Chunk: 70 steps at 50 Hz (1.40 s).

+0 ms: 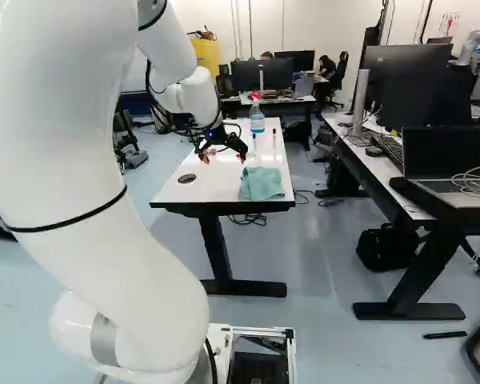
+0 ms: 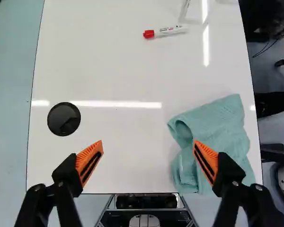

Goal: Clean the table with the green towel

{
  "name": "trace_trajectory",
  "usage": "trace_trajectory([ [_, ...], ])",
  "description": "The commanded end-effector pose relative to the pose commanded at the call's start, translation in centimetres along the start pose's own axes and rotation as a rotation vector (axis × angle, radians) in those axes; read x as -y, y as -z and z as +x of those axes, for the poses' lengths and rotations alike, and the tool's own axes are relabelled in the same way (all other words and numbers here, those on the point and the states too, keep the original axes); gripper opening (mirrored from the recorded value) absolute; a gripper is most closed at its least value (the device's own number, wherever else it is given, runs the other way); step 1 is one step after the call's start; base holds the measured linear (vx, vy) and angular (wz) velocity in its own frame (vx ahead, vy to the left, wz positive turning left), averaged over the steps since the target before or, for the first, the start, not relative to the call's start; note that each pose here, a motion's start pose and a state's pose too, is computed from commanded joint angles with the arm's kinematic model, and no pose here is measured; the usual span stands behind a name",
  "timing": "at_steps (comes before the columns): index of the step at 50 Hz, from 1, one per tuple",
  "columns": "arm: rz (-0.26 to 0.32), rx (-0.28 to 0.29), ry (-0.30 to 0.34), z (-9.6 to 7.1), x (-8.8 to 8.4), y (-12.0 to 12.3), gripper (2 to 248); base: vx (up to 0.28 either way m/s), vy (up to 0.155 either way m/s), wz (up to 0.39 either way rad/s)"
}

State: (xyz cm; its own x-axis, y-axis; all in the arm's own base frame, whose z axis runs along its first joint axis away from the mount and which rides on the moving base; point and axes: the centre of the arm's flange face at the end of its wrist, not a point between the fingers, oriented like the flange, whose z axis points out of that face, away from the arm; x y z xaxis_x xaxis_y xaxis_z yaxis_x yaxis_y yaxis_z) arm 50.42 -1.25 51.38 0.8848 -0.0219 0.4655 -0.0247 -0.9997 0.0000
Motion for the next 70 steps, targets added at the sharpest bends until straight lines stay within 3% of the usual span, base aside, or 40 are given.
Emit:
trace_trajectory([
  [37,0.003,-0.15,0.004,-4.7,0.2,-1.2,247,0.0,0.0,0.0],
  [70,0.007,-0.362,0.009,-12.1,0.5,-2.3,247,0.0,0.0,0.0],
])
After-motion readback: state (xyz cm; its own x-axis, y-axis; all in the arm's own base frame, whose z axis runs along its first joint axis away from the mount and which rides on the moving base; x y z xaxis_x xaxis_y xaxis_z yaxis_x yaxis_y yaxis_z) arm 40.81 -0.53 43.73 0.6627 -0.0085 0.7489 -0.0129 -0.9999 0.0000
